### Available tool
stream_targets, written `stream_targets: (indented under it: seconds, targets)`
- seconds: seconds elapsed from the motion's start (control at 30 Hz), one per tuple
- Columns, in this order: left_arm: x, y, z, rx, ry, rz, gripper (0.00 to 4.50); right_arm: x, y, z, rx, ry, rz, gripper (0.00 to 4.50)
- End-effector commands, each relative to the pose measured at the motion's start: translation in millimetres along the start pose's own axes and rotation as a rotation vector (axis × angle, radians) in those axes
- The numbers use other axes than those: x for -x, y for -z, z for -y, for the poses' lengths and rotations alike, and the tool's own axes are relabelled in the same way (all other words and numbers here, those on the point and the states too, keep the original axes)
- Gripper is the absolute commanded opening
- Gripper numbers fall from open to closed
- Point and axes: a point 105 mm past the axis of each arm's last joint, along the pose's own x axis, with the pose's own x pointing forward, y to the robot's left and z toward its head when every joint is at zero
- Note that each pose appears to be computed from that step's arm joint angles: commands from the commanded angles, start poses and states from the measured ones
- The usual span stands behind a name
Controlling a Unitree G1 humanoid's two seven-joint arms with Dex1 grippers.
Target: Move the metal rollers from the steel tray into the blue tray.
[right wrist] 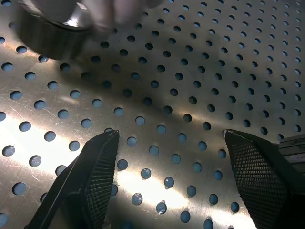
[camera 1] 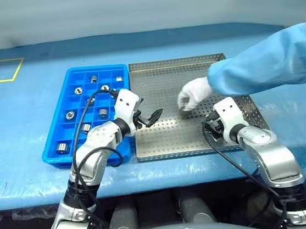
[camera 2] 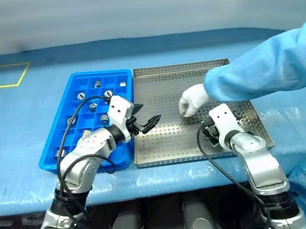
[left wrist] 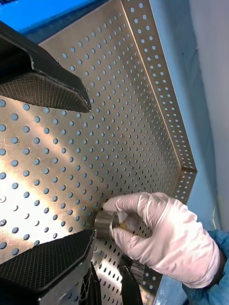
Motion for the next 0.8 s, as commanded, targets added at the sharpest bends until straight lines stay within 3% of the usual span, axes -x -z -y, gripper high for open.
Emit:
stream_targets:
  seconds: [0.03, 0.27, 0.5, 0.8]
  targets:
    - [11, -15, -11, -0.037, -0.056, 0.055, 4.24, 1, -21, -6, 0.013, -0.031, 0.081, 3.73]
    - [24, -13, -30, -0.038, -0.130, 0.044, 4.24, 3, -50, -50, -0.066, -0.268, 0.210, 3.73]
    - [27, -13, -28, -0.043, -0.140, 0.043, 4.24, 5, -72, -80, -0.091, -0.426, 0.278, 3.73]
    - [30, -11, -27, -0.035, -0.155, 0.038, 4.24, -4, -44, -106, -0.030, -0.493, 0.158, 3.73]
